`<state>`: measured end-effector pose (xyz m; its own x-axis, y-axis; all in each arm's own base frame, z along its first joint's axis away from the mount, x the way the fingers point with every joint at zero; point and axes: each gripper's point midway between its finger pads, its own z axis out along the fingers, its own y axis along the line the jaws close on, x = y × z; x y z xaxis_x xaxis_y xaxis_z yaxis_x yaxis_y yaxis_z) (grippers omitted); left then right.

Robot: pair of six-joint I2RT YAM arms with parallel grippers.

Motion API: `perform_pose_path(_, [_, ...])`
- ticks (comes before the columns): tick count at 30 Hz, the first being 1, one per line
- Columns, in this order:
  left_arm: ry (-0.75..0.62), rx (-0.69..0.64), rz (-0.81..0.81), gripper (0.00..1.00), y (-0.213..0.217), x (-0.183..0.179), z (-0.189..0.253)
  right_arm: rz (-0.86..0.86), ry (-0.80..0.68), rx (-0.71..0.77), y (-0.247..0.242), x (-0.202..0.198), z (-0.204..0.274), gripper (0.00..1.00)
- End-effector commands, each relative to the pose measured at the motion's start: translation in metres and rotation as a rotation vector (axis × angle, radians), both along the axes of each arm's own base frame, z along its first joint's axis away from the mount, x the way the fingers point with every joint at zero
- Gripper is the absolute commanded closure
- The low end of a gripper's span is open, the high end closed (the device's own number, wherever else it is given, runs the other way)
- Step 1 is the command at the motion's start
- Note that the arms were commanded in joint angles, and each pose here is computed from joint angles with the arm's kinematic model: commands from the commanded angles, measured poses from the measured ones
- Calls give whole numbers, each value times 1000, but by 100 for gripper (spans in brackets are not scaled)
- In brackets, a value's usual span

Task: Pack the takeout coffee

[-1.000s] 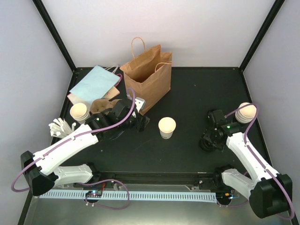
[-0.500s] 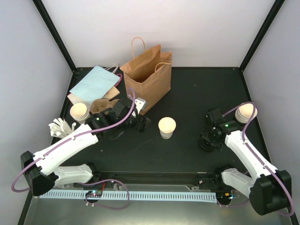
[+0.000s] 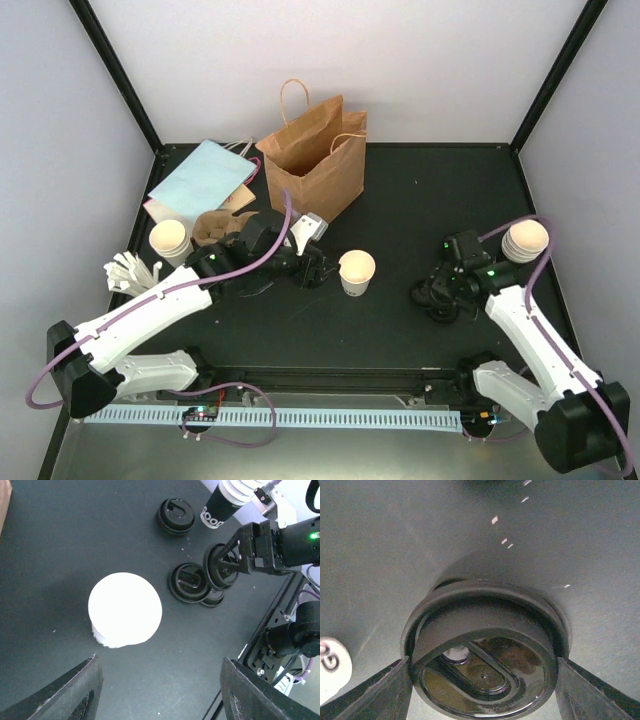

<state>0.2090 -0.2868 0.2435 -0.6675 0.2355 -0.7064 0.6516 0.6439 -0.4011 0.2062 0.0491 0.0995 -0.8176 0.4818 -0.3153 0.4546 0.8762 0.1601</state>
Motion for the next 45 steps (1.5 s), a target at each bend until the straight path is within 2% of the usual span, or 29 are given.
perform_pose_path(1, [-24, -94, -65, 34, -15, -5, 19, -35, 18, 87, -7, 2, -5, 26])
perform_pose_path(4, [-13, -84, -71, 33, -15, -7, 21, -60, -25, -7, -16, 9, 14, 24])
perform_pose_path(7, [-21, -75, -58, 33, -12, -5, 18, -5, -69, 21, -7, 16, 29, 24])
perform_pose_path(15, [27, -58, 102, 33, 11, 14, 3, 380, -265, 146, 54, 44, 86, 22])
perform_pose_path(23, [71, -80, 155, 33, 28, 30, -10, 691, -219, 164, 137, 46, 93, 21])
perform_pose_path(32, [158, -98, 166, 33, 30, 42, -28, 792, -145, 139, 175, 48, 84, 21])
perform_pose_path(45, [214, -100, 182, 37, 26, 50, -52, 805, -95, 40, 185, 52, 75, 20])
